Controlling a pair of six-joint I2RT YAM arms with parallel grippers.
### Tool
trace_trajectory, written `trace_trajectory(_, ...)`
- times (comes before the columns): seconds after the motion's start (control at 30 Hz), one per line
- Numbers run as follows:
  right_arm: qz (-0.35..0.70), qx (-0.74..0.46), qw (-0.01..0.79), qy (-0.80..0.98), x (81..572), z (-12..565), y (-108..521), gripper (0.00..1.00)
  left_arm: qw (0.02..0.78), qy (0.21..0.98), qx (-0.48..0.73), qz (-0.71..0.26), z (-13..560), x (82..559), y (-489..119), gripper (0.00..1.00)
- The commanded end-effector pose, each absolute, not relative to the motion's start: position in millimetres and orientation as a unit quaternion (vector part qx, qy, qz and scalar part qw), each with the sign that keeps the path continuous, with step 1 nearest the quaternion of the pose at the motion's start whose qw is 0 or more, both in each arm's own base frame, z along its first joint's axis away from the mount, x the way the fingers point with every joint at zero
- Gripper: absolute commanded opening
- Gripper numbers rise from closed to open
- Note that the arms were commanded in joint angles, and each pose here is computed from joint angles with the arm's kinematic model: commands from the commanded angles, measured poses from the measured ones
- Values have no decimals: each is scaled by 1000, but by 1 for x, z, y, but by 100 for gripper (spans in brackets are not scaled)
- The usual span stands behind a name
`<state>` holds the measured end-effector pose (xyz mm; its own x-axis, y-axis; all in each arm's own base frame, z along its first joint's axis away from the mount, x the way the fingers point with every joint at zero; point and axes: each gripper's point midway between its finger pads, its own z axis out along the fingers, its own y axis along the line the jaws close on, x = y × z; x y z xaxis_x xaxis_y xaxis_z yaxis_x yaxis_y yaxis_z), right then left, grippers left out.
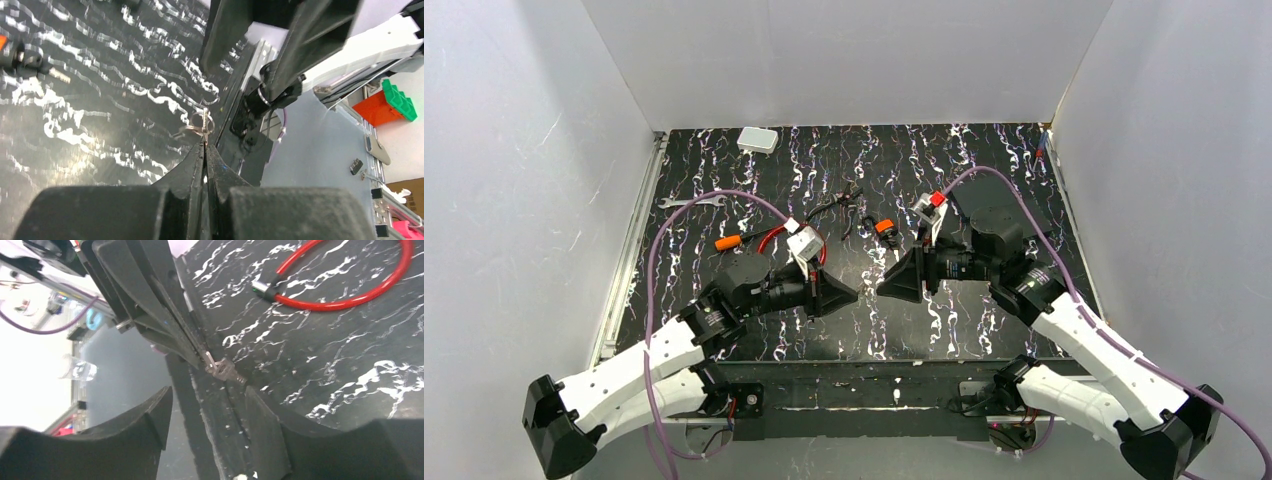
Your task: Unlock with the key
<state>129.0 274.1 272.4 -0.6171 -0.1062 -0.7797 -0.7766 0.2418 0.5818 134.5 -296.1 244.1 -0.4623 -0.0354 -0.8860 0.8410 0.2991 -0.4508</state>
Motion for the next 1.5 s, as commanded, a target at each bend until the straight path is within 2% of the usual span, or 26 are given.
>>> trace_trajectory(0.0, 499, -329, 388, 702, 143, 287, 268, 68, 384, 754, 265, -462, 229, 133, -274, 0)
trace_trajectory(0.23, 528, -318, 455, 643, 144, 309, 269, 92, 306, 826, 242, -407, 214, 109, -238, 0)
trace_trajectory(0.37, 589, -360, 396, 606, 122, 308, 284, 93, 269, 848, 233, -392, 220, 96, -226, 0)
trace_trajectory(0.47, 647, -377, 345, 566, 100, 310, 295, 88, 250, 848, 239, -401, 228, 86, -224, 0)
trace_trajectory(0.67, 668, -417, 310, 532, 66, 305, 315, 82, 229, 839, 266, -417, 237, 71, -222, 0)
trace_trajectory(0.97, 676, -384, 307, 549, 72, 297, 340, 64, 198, 816, 301, -451, 250, 55, -230, 0)
trace_trajectory(1.33, 669, -411, 282, 551, 58, 283, 359, 52, 188, 808, 317, -459, 250, 54, -236, 0)
trace_trajectory(1.47, 666, -415, 276, 555, 55, 278, 362, 41, 190, 809, 317, -457, 248, 55, -235, 0)
